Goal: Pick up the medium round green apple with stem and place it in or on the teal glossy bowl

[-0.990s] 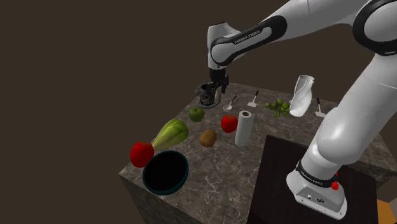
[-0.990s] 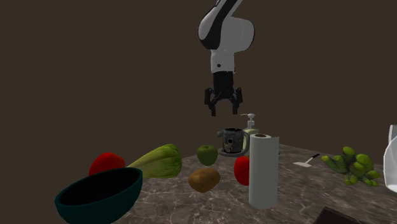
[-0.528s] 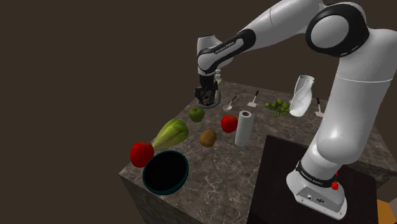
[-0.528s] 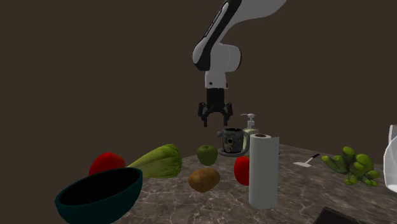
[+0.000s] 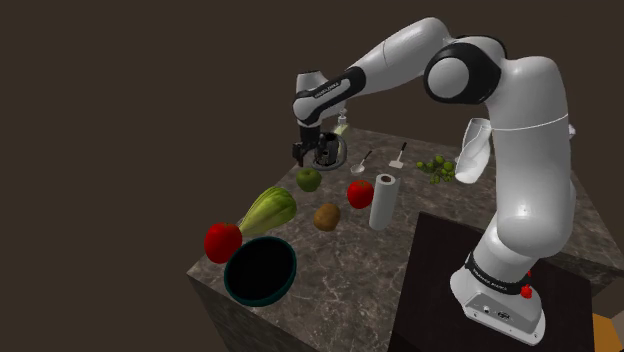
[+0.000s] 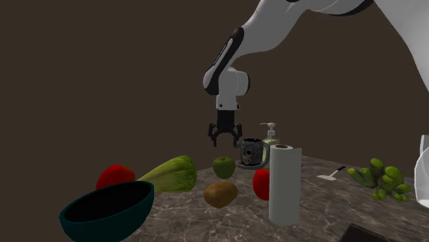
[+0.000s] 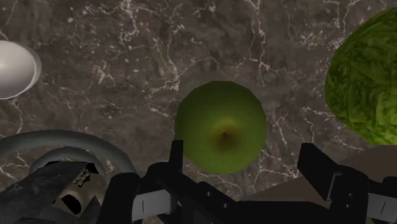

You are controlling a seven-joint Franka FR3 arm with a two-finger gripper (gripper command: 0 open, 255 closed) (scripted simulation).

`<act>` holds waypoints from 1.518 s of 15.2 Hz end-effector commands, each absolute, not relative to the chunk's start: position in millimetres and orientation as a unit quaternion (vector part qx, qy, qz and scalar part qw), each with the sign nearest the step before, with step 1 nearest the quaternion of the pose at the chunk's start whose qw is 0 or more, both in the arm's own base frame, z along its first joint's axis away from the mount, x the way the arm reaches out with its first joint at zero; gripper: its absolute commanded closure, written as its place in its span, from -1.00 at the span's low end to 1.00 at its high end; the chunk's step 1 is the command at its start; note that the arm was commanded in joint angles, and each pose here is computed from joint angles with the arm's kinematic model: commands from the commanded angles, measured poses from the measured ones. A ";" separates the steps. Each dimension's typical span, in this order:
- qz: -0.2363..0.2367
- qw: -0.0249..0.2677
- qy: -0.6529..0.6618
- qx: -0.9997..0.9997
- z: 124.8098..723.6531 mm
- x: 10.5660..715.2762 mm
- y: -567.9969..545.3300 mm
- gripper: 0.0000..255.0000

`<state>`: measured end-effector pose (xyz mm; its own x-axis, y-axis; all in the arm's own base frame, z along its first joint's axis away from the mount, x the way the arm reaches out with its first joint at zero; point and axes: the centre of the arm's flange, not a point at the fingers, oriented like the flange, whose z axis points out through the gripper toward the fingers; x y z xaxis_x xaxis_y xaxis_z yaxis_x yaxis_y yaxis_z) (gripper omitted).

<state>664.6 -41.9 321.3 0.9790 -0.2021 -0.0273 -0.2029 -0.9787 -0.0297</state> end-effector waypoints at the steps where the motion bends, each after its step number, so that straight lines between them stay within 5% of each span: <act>1: 0.011 0.017 0.104 -0.994 308.9 669.1 -43.9 -1.00; 15: 0.012 0.017 0.104 -0.994 279.5 668.5 -42.8 -1.00; 16: 0.012 0.017 0.104 -0.994 279.5 668.5 -42.8 1.00; 23: 0.012 0.017 0.104 -0.994 279.5 668.5 -42.8 1.00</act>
<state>668.5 -42.9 279.7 0.9783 -0.2056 -0.0263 -0.2064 -0.9779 -0.0324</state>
